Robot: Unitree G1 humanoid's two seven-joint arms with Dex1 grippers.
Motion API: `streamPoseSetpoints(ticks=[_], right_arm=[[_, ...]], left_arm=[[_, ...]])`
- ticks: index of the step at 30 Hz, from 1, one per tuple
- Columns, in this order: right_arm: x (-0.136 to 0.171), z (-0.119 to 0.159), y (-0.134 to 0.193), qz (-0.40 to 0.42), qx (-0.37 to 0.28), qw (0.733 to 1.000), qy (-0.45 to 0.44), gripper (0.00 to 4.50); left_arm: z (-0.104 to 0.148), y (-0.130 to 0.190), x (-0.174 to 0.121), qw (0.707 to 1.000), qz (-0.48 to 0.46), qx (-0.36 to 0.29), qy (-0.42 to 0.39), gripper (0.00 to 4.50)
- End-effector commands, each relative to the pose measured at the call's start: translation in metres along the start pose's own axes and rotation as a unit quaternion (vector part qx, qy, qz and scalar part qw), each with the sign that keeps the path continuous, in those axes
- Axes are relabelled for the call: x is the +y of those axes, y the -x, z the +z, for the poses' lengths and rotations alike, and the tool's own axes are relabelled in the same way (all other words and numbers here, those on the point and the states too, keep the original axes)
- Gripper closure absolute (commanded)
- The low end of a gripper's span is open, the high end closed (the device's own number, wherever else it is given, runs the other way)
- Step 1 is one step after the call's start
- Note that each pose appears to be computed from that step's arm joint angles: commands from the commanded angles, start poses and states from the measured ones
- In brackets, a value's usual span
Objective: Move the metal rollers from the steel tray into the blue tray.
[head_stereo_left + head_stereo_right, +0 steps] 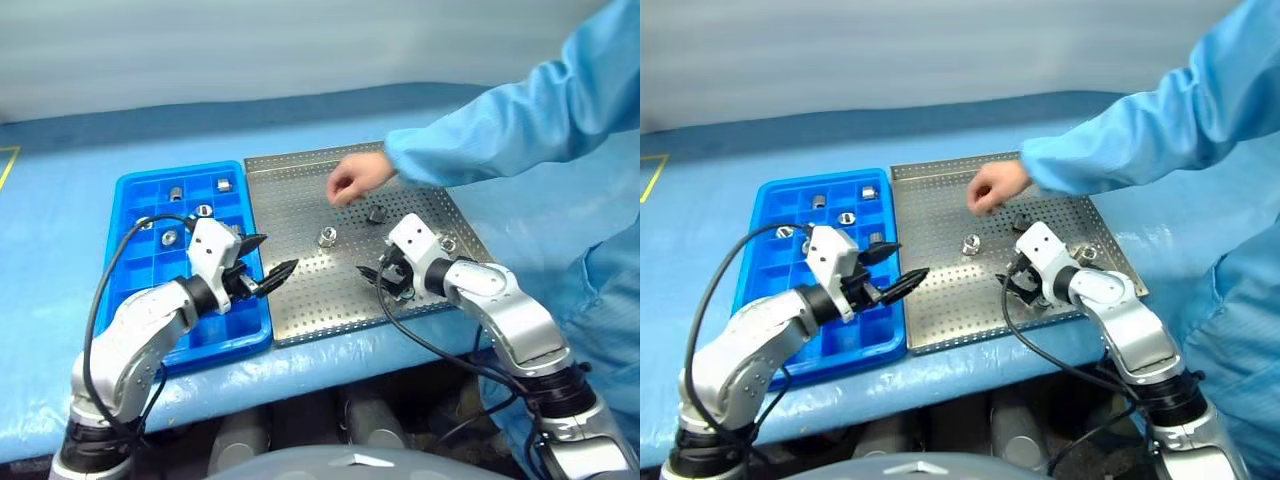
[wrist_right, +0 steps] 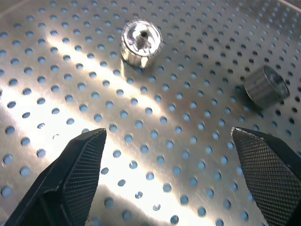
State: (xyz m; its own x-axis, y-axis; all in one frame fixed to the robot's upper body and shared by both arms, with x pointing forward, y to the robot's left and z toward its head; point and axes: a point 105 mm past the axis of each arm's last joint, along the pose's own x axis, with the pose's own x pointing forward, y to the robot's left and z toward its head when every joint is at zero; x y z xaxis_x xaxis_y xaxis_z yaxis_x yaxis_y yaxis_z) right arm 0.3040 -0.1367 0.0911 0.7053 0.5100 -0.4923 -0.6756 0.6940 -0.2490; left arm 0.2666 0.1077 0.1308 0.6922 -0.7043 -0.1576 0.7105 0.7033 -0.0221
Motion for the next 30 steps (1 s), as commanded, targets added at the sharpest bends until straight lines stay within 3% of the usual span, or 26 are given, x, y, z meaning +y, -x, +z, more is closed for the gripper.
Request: streamPoseSetpoints(ticks=[1, 14, 21, 23, 26, 28, 29, 30], right_arm=[[-0.005, 0.001, 0.012, -0.015, 0.006, 1.0, 0.009, 0.0], [-0.005, -0.037, 0.017, -0.016, 0.087, 0.995, -0.04, 0.0], [-0.002, -0.037, 0.016, -0.005, 0.096, 0.995, -0.041, 2.19], [-0.002, -0.037, 0.016, -0.002, 0.097, 0.995, -0.039, 2.19], [0.003, -0.031, 0.013, 0.012, 0.086, 0.996, -0.034, 2.72], [0.006, -0.024, 0.011, 0.019, 0.071, 0.997, -0.028, 2.8], [0.009, -0.015, 0.009, 0.021, 0.051, 0.998, -0.019, 2.8], [0.017, 0.008, 0.005, 0.034, -0.009, 0.999, -0.011, 2.8]], left_arm=[[0.003, -0.002, -0.001, 1.0, -0.004, -0.009, -0.016, 0.5], [-0.003, -0.003, -0.002, 1.0, 0.013, -0.014, -0.005, 0.5], [-0.004, 0.004, 0.007, 0.999, 0.038, -0.014, -0.003, 0.46], [-0.004, 0.005, 0.009, 0.999, 0.043, -0.014, -0.003, 0.46], [-0.004, 0.007, 0.011, 0.999, 0.05, -0.014, -0.003, 0.46], [-0.003, 0.009, 0.012, 0.998, 0.057, -0.014, -0.003, 0.46], [-0.002, 0.011, 0.015, 0.998, 0.065, -0.015, -0.004, 0.46], [0.001, 0.019, 0.023, 0.996, 0.09, -0.019, -0.009, 0.46]])
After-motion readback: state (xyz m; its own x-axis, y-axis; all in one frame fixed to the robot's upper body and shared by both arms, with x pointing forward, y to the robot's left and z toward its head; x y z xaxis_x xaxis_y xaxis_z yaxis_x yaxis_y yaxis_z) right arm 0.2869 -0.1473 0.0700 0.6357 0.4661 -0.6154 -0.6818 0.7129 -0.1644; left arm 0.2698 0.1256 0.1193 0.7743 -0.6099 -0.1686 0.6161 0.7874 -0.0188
